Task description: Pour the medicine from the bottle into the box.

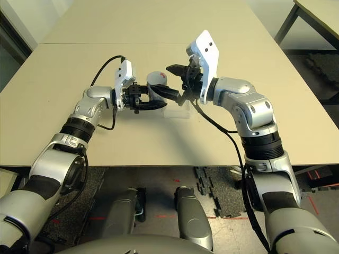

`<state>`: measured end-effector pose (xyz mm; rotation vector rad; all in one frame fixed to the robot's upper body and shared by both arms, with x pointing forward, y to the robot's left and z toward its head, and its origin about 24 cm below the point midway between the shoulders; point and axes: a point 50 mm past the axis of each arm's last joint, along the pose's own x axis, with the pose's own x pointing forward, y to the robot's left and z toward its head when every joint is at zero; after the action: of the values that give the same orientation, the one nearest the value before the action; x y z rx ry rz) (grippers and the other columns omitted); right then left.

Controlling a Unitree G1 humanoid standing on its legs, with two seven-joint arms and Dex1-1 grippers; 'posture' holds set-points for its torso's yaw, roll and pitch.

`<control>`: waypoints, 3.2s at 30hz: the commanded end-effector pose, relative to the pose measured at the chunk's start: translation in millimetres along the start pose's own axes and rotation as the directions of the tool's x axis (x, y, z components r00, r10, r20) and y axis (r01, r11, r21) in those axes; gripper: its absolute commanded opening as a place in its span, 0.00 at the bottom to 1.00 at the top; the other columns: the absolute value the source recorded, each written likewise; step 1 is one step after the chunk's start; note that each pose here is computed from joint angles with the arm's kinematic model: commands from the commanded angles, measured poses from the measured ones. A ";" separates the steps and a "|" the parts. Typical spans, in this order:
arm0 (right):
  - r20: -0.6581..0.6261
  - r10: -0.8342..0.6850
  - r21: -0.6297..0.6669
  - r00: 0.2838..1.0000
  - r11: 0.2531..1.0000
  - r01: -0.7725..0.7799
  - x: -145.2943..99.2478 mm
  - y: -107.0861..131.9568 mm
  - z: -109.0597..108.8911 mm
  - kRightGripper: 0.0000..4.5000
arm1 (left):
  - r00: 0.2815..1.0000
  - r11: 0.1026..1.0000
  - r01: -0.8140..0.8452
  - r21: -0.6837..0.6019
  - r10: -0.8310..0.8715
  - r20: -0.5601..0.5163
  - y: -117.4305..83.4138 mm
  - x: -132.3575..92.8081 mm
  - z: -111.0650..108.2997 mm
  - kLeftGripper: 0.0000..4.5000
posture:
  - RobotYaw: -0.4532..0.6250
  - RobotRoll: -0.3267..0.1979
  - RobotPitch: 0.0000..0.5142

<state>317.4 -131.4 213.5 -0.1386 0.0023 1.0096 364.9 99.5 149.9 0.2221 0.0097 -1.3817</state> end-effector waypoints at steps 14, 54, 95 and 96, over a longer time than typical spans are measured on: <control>-0.062 -0.182 0.054 0.981 0.981 0.186 -45.3 -15.2 -13.7 1.00 | 1.000 0.999 0.020 0.036 -0.019 -0.006 1.0 -3.9 5.7 0.56 | 0.20 0.62 0.24; -0.025 0.108 0.014 0.994 0.994 -0.108 17.5 19.4 10.0 0.56 | 0.999 0.999 0.046 0.027 -0.046 0.001 -2.9 4.9 5.0 0.56 | 0.20 0.62 0.27; 0.117 -0.119 -0.022 0.986 0.992 0.122 18.4 -13.6 46.2 0.56 | 1.000 1.000 -0.005 0.003 0.005 0.000 -3.8 5.5 -1.3 0.56 | 0.21 0.62 0.27; 0.110 -0.153 -0.024 0.982 0.987 0.156 17.4 -18.2 42.9 0.56 | 1.000 1.000 -0.019 0.007 0.019 0.020 -2.2 6.0 2.4 0.56 | 0.21 0.62 0.27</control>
<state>334.2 -112.8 262.8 -0.0995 -0.1325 0.9221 360.7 94.8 143.1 0.2227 0.0133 -1.3803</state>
